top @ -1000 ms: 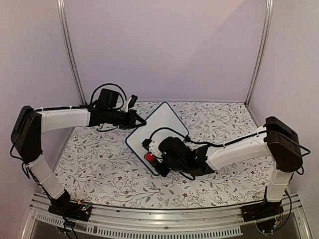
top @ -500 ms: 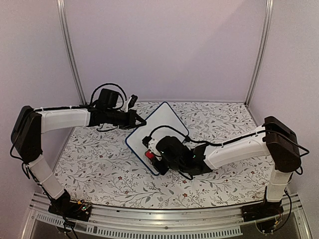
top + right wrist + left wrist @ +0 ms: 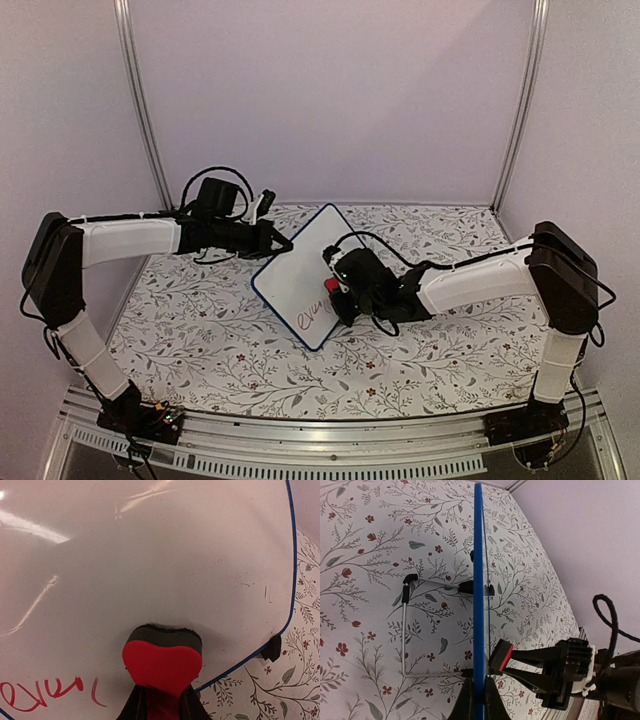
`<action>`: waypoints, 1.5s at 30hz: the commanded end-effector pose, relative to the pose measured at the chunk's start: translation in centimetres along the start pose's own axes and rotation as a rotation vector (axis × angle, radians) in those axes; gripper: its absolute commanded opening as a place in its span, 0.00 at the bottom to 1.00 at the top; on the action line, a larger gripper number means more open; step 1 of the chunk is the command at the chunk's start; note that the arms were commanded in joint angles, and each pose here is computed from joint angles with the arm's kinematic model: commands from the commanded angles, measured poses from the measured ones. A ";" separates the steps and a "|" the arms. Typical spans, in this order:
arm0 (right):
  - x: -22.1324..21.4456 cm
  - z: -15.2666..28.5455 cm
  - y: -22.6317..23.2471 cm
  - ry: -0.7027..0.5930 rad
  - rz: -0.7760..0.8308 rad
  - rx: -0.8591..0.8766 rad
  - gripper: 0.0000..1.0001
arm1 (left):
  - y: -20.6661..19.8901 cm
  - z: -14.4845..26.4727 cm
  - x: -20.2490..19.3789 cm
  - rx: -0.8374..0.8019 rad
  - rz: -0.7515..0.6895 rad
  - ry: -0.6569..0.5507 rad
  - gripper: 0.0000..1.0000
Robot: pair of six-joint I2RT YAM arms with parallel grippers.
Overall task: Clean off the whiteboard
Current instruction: Erase the whiteboard at the center of the board.
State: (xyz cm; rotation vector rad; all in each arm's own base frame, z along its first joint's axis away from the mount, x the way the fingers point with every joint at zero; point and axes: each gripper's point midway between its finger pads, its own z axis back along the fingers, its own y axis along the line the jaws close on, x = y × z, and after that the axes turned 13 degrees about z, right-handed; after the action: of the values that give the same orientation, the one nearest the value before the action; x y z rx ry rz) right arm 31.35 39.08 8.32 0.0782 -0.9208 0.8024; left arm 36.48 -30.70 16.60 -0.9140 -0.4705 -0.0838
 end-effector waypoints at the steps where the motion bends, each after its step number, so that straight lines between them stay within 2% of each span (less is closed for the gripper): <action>1: -2.2 -1.1 -1.8 0.080 -0.043 -0.042 0.00 | -0.7 -0.6 -1.1 -0.024 -0.007 0.049 0.00; 10: -2.0 -2.0 -0.4 0.097 -0.012 0.004 0.00 | -0.5 -0.7 -1.2 -0.021 -0.005 0.051 0.00; 23: -0.8 0.1 5.6 0.014 0.128 0.142 0.00 | -0.3 -0.8 -1.2 -0.020 0.000 0.055 0.00; 45: 0.6 1.9 10.1 -0.071 0.210 0.248 0.00 | -0.6 -0.6 -1.1 -0.026 -0.004 0.050 0.00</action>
State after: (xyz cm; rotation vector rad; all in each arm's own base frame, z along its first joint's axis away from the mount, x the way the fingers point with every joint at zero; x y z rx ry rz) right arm 26.47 44.17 8.80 0.1418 -0.9493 1.0074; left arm 36.79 -30.39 16.61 -0.9072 -0.4830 -0.0857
